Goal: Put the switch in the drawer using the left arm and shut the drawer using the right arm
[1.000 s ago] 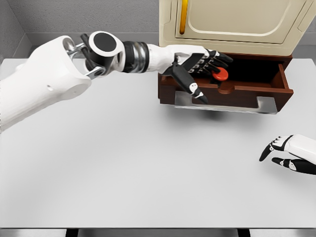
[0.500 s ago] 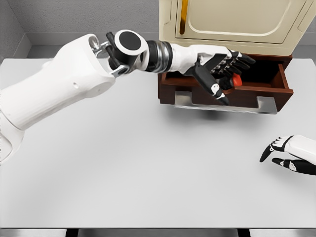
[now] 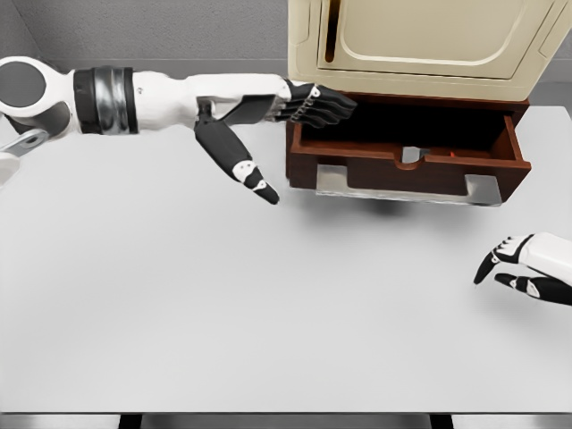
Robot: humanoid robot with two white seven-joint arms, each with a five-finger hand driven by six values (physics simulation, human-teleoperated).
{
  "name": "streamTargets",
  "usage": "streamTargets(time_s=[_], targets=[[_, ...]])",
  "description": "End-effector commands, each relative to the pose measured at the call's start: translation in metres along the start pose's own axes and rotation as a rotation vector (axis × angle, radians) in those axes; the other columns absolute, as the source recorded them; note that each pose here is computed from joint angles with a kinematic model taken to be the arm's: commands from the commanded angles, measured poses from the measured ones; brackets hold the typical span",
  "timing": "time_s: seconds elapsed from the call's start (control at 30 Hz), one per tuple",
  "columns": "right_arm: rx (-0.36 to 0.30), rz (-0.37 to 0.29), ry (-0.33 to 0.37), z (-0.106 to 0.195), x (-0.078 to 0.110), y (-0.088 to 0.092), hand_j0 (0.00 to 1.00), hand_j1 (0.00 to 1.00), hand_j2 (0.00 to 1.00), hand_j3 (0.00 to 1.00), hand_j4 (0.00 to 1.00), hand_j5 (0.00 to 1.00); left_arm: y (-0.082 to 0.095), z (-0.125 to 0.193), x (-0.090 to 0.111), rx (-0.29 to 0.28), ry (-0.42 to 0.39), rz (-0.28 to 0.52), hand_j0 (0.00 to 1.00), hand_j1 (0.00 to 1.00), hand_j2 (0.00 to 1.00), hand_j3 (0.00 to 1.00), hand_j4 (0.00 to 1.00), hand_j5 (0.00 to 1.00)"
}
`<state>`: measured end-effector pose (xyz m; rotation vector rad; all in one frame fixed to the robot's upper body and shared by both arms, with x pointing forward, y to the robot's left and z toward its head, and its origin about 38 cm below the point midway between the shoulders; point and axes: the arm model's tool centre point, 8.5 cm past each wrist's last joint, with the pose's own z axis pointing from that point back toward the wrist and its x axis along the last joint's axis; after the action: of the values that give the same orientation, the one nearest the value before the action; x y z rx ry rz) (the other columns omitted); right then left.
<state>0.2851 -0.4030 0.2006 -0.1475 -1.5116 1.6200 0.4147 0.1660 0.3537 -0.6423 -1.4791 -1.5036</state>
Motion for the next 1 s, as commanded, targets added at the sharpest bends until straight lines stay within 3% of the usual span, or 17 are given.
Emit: streamTargets(time_s=[0.0,0.07,0.1,0.17,0.27,0.3,0.33,0.4,0.5,0.57,0.77,0.83,0.97], targets=[[-0.010,-0.012,-0.008,0.001,0.001,-0.003,0.45,0.45,0.45,0.45,0.45,0.45,0.001,0.078,0.015,0.056,-0.082,-0.140,1.00,1.00,1.00,1.00,1.00,1.00],[-0.019,0.005,-0.013,0.000,0.002,-0.012,0.46,0.46,0.46,0.46,0.46,0.46,0.001,0.090,0.014,0.072,-0.071,-0.161,1.00,1.00,1.00,1.00,1.00,1.00],[-0.014,0.020,-0.011,0.001,0.002,-0.018,0.46,0.46,0.46,0.46,0.46,0.46,0.001,0.100,0.007,0.077,-0.009,-0.184,1.00,1.00,1.00,1.00,1.00,1.00],[-0.014,0.020,-0.015,0.000,0.002,-0.019,0.46,0.46,0.46,0.46,0.46,0.46,-0.008,0.098,-0.007,0.027,0.070,-0.256,1.00,1.00,1.00,1.00,1.00,1.00],[0.000,0.034,-0.031,-0.006,0.004,-0.023,0.46,0.46,0.46,0.46,0.46,0.46,-0.018,0.105,-0.024,-0.115,0.239,-0.599,1.00,1.00,1.00,1.00,1.00,1.00],[0.004,0.034,-0.039,-0.009,0.005,-0.023,0.46,0.46,0.46,0.46,0.46,0.46,-0.022,0.109,-0.027,-0.160,0.264,-0.679,1.00,1.00,1.00,1.00,1.00,1.00],[0.007,0.034,-0.046,-0.012,0.006,-0.022,0.46,0.46,0.46,0.46,0.46,0.46,-0.030,0.112,-0.027,-0.257,0.251,-0.835,1.00,1.00,1.00,1.00,1.00,1.00],[0.014,0.033,-0.057,-0.016,0.007,-0.022,0.46,0.46,0.46,0.46,0.46,0.46,-0.016,0.120,-0.019,-0.255,0.327,-0.950,1.00,1.00,1.00,1.00,1.00,1.00],[0.019,0.038,-0.070,-0.022,0.008,-0.022,0.46,0.46,0.46,0.46,0.46,0.46,-0.016,0.118,-0.026,-0.275,0.347,-0.967,1.00,1.00,1.00,1.00,1.00,1.00],[0.026,0.043,-0.089,-0.029,0.010,-0.023,0.46,0.46,0.46,0.46,0.46,0.46,-0.005,0.128,-0.035,-0.247,0.391,-0.945,1.00,1.00,1.00,1.00,1.00,1.00],[0.025,0.051,-0.098,-0.032,0.012,-0.026,0.47,0.47,0.47,0.47,0.47,0.47,-0.008,0.124,-0.039,-0.253,0.379,-0.932,1.00,1.00,1.00,1.00,1.00,1.00],[0.049,0.032,-0.108,-0.036,0.012,-0.017,0.47,0.47,0.47,0.47,0.47,0.47,-0.008,0.125,-0.039,-0.251,0.380,-0.929,1.00,1.00,1.00,1.00,1.00,1.00],[0.065,0.055,-0.096,-0.032,0.012,-0.024,0.47,0.47,0.47,0.47,0.47,0.47,-0.008,0.125,-0.039,-0.251,0.380,-0.929,1.00,1.00,1.00,1.00,1.00,1.00]])
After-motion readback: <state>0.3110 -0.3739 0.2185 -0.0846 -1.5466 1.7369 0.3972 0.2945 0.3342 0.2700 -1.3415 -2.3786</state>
